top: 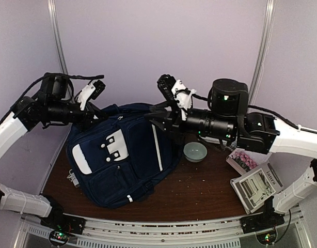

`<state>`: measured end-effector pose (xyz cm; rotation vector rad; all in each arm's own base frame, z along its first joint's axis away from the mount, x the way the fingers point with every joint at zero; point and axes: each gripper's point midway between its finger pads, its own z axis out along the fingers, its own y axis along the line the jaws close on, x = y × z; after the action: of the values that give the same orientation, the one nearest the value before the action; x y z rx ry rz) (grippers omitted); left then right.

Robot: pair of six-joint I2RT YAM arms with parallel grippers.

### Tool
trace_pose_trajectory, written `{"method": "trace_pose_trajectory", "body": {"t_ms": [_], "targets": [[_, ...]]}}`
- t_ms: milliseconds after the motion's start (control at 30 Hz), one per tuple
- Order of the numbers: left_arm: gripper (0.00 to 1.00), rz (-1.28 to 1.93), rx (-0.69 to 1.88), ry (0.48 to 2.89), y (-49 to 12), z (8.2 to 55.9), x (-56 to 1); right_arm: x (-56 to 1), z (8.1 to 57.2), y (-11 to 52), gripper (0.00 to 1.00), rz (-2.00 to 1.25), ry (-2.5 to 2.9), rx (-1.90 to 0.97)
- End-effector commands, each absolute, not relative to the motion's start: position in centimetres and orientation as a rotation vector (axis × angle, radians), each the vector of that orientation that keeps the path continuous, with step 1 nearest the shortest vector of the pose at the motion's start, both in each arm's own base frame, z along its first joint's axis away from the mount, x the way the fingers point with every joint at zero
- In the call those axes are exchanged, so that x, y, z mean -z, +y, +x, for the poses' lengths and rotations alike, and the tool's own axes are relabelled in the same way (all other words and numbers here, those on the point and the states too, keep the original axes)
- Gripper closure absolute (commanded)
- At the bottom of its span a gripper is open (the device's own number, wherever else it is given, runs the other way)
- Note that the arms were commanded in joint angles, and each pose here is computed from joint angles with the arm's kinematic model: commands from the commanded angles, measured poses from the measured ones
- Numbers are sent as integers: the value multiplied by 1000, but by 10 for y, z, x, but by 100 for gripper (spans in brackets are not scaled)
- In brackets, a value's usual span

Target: Pack the student bag

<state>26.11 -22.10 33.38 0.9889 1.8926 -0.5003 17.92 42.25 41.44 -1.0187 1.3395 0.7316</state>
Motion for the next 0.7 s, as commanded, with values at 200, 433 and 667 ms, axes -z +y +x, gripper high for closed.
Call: {"method": "trace_pose_trajectory", "body": {"t_ms": [200, 433, 667], "targets": [[100, 571, 455, 1555, -175, 245, -456, -413, 217, 491, 71, -652, 1640, -970], [100, 545, 620, 1477, -202, 240, -448, -399, 218, 528, 71, -635, 1721, -1093], [100, 558, 638, 1470, -222, 245, -443, -364, 235, 545, 72, -574, 1835, -1123]]}}
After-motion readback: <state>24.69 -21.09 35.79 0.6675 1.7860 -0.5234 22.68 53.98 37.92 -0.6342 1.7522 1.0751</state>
